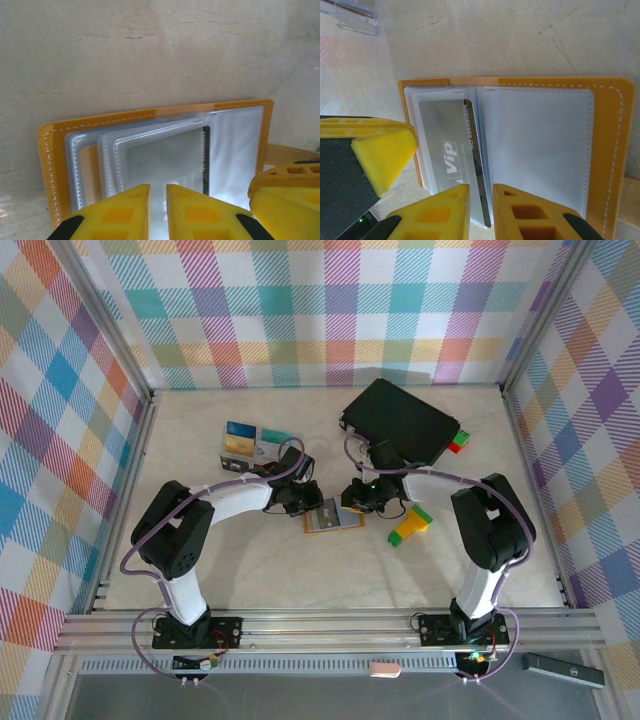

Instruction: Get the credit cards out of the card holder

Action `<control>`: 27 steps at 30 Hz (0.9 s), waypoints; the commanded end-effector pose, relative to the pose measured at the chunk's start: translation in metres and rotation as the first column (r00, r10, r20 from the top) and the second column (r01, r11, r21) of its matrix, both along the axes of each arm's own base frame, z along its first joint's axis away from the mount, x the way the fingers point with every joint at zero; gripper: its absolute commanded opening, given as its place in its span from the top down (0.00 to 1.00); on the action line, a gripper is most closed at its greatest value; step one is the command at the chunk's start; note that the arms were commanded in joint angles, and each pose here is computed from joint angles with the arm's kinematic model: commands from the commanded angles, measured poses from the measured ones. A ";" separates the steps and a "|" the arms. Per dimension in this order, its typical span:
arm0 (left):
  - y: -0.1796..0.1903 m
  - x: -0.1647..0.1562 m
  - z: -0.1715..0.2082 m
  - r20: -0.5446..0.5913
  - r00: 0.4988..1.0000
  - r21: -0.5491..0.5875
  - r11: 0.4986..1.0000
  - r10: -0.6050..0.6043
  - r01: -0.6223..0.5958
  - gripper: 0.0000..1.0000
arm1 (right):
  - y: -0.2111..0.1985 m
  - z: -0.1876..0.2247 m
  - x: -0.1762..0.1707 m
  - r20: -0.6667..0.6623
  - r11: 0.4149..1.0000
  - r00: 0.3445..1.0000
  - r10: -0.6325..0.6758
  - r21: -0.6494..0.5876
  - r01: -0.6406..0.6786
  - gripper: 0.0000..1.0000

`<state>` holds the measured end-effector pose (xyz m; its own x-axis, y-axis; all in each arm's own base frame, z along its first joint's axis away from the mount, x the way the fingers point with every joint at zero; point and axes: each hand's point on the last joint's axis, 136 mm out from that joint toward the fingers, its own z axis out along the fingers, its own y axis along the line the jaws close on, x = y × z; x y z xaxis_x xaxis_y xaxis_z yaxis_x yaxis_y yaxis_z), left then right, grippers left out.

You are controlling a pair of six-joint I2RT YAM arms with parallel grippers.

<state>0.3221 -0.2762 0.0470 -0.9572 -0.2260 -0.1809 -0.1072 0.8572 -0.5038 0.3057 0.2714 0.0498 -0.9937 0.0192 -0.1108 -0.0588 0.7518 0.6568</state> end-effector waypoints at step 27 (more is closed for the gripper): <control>0.018 -0.014 -0.033 -0.059 0.998 0.092 0.996 0.021 -0.015 0.88 | 0.022 -0.020 0.004 -0.043 0.991 0.997 0.062 0.121 -0.056 0.86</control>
